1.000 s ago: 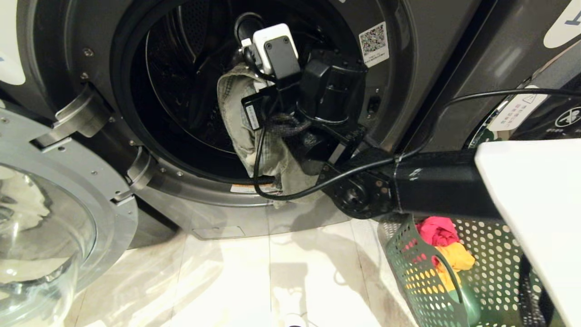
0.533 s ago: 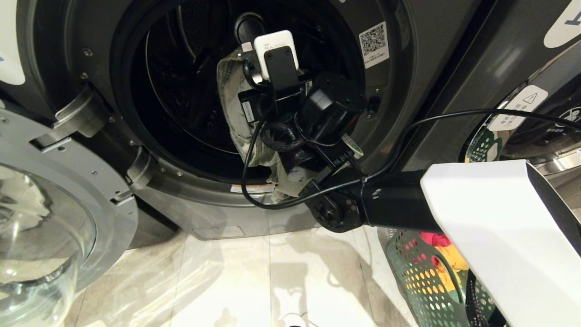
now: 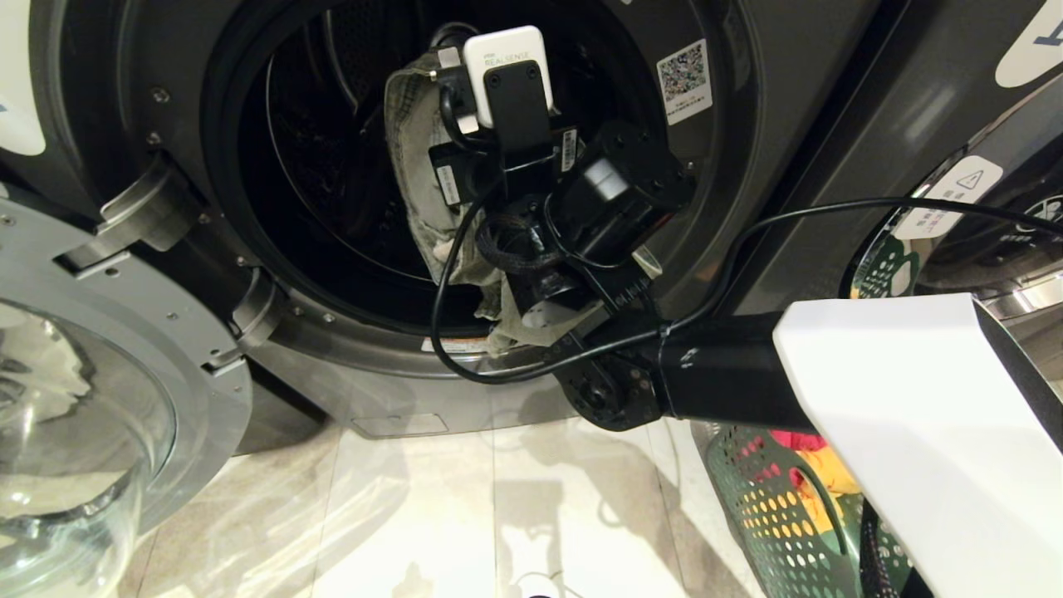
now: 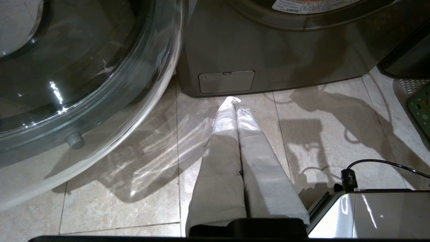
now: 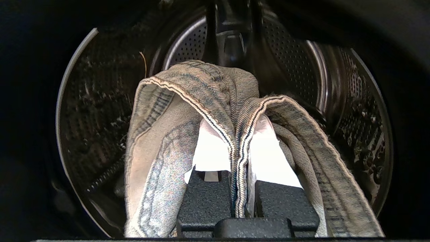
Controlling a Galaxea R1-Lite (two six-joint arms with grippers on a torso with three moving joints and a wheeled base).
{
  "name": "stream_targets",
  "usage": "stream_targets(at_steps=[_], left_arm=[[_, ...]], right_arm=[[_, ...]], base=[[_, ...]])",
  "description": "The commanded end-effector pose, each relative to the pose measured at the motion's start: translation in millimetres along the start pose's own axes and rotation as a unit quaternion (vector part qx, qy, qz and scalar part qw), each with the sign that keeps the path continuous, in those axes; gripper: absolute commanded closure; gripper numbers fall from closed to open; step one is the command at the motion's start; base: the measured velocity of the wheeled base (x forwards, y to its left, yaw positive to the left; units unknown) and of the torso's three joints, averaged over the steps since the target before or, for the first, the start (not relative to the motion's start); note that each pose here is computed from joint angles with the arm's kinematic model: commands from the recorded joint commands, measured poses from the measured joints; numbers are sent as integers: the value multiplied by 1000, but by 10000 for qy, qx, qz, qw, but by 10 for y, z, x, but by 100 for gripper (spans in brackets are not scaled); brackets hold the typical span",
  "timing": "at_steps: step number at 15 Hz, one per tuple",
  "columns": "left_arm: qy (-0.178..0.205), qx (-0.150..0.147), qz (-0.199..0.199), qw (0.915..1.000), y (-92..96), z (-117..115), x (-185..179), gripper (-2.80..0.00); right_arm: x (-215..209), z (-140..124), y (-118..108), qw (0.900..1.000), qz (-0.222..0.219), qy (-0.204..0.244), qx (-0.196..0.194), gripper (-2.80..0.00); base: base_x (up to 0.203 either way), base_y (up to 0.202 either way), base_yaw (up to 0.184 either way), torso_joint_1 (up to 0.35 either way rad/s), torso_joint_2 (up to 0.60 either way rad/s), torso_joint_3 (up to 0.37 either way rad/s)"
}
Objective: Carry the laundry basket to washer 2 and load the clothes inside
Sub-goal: Place the clothes into the washing machine
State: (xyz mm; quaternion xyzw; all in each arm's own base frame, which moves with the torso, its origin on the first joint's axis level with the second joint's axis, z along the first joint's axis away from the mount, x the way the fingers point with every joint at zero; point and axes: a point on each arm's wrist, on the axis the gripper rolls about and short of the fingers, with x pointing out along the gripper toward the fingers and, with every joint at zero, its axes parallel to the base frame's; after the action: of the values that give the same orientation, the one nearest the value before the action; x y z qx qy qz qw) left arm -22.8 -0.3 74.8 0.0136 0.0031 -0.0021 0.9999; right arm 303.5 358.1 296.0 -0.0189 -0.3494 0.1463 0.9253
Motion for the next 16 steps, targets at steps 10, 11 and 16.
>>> stream_targets(at_steps=[10,11,16], left_arm=[[8,1,5,10000,0,0,1,0],[8,1,5,10000,0,0,1,0],[8,1,5,10000,0,0,1,0]], right_arm=[[-6,120,3,9999,-22,-98,-14,0],[-32,-14,59,10000,27,22,-43,0],[-95,-789,66,9975,39,649,-263,0]], base=[[0,0,0,0,0,0],[0,0,0,0,0,0],[0,0,0,0,0,0]])
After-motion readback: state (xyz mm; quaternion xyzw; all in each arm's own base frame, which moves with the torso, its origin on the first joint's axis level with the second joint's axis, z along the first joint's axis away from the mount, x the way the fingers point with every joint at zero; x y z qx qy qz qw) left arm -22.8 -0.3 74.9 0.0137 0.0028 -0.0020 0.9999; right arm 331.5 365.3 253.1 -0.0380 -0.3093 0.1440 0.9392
